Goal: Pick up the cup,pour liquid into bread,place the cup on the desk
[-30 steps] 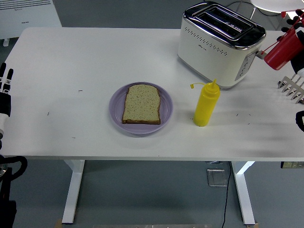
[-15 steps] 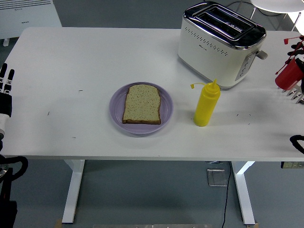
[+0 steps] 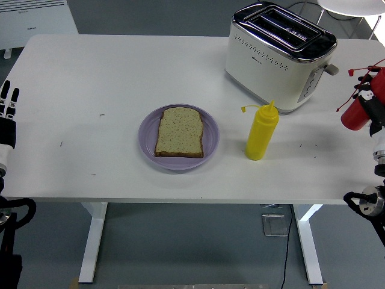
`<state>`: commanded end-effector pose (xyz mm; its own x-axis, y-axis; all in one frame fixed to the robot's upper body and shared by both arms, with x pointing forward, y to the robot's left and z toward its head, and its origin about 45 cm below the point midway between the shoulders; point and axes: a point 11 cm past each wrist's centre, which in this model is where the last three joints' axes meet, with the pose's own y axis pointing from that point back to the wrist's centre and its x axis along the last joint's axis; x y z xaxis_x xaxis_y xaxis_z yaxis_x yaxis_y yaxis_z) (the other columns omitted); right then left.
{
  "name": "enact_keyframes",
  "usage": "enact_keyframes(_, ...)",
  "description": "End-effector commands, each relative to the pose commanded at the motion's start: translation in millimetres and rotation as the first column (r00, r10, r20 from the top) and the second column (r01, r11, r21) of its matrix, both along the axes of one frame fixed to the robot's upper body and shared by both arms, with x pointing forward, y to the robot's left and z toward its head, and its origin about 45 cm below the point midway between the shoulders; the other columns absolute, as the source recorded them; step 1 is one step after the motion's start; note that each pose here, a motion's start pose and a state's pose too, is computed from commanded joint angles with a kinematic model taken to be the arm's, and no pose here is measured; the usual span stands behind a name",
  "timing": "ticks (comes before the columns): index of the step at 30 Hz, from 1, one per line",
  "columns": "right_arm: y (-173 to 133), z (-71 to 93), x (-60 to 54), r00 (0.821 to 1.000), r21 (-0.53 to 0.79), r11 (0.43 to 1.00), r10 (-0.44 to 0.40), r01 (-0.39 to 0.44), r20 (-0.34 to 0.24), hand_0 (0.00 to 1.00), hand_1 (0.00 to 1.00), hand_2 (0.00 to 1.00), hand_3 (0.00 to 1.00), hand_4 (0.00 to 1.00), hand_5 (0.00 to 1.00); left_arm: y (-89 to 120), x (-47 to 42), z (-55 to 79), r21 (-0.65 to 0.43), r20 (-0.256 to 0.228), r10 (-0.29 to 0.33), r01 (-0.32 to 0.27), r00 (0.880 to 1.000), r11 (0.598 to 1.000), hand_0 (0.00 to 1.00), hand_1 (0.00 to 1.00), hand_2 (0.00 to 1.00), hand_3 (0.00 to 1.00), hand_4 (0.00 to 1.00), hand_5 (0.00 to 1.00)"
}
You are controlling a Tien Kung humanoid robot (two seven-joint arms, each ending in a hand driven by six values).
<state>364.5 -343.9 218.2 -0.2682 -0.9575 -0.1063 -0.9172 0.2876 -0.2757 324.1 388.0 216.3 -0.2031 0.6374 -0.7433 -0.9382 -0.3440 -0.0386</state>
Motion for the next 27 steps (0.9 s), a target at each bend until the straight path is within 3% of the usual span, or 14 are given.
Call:
enact_keyframes(4,2.6,-6.5,-3.3,1.0,-0.029,0.999,-0.025,0.025,0.005,0.274,0.315,0.403,0.5,0.387,0.112,-0.4,0.1,-0.2,-0.001,0.0,-0.001,0.001,1.0,1.0,0.81,0.745,0.741,0.73,0.482,0.998)
enact_keyframes(18,-16.3,-47.4,-8.9,0.981,-0.128,0.983,-0.15,0.135,-0.12,0.3,0.319,0.403,0.498,0.387,0.121,-1.7,-1.0,-2.8,0.0,-0.008,-0.005,0.005,1.0,1.0,0.81,0.745,0.74,0.729,0.482,0.998)
enact_keyframes(27,-21.5,-59.9,-8.2,0.971,-0.126,0.979,-0.177,0.158,-0.159,0.32,0.338,0.406,0.5,0.371,0.14,-0.9,-1.8,-3.5,-0.001,-0.009,-0.001,0.001,1.0,1.0,0.809,0.745,0.738,0.728,0.484,0.998)
